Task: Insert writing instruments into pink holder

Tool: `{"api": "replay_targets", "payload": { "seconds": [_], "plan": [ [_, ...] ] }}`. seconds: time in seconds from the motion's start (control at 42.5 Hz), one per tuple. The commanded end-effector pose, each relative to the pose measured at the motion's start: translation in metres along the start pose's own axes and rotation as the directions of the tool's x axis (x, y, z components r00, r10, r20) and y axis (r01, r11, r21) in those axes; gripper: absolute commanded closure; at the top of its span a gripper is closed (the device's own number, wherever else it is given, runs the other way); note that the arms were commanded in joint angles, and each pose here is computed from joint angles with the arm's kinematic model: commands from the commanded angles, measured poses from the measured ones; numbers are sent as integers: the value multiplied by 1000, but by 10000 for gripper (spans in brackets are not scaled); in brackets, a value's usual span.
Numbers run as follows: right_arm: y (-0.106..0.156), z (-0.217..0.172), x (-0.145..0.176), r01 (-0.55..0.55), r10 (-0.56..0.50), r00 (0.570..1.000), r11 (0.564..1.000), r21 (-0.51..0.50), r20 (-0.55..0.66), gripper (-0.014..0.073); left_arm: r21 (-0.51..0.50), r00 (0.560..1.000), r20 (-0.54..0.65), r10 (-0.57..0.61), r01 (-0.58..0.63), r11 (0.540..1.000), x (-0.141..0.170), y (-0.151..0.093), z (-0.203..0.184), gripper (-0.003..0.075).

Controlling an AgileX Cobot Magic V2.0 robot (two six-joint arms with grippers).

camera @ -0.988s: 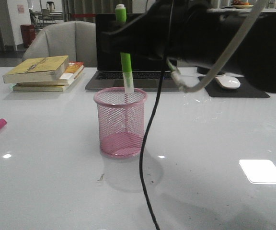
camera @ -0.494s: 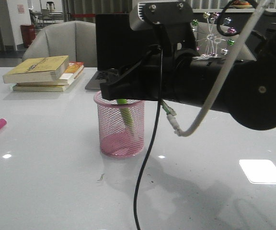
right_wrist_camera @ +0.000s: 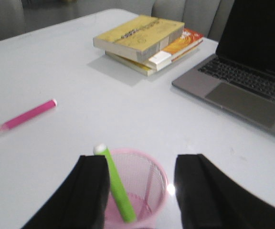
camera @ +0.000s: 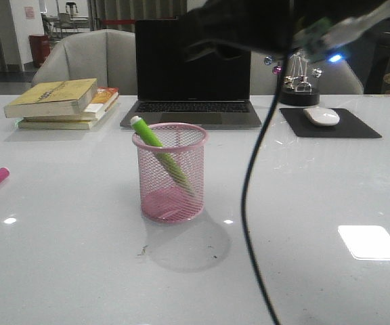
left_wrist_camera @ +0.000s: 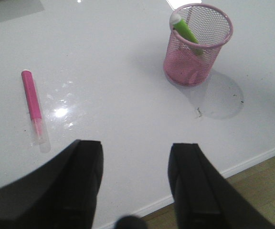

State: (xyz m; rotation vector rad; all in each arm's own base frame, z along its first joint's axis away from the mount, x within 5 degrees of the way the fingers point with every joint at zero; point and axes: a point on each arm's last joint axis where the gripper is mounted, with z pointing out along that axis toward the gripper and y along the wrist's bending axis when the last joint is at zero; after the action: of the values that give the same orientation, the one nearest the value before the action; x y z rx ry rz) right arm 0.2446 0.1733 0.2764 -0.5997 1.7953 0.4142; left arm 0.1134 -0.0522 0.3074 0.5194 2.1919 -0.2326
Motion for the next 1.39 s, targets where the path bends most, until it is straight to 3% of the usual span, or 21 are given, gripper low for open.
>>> {"api": "replay_targets", "payload": {
  "seconds": [0.0, 0.212, 0.376, 0.635, 0.753, 0.871, 1.365],
  "plan": [
    [-2, -40, -26, 1, -1, 1000, 1000, 12, -17, 159, 4, 995, 100, -1, 0, 1000, -14, -1, -5, 339],
    [-4, -109, -27, 18, -11, 977, 999, 34, -215, 159, 4, 995, 100, -1, 0, 1000, -15, -1, -5, 339],
    [-4, -145, -22, 16, -2, 955, 999, 44, -296, 159, 2, 993, 119, -1, 0, 1000, -16, 0, -6, 339],
    [-4, -174, -24, 13, 0, 966, 999, 49, -258, 159, -22, 988, 154, 13, -9, 1000, -21, 2, -7, 333],
    [-4, -176, -24, 13, 0, 969, 999, 49, -248, 159, -59, 995, 99, -12, 17, 998, -30, 8, -3, 278],
    [-4, -176, -25, 13, 0, 969, 999, 49, -247, 159, -108, 998, 12, -66, 67, 992, -42, 20, 7, 219],
    [-4, -176, -25, 13, 0, 969, 999, 49, -247, 159, -272, 932, -246, -265, 196, 942, -83, 100, 122, 223]
  ]
}}
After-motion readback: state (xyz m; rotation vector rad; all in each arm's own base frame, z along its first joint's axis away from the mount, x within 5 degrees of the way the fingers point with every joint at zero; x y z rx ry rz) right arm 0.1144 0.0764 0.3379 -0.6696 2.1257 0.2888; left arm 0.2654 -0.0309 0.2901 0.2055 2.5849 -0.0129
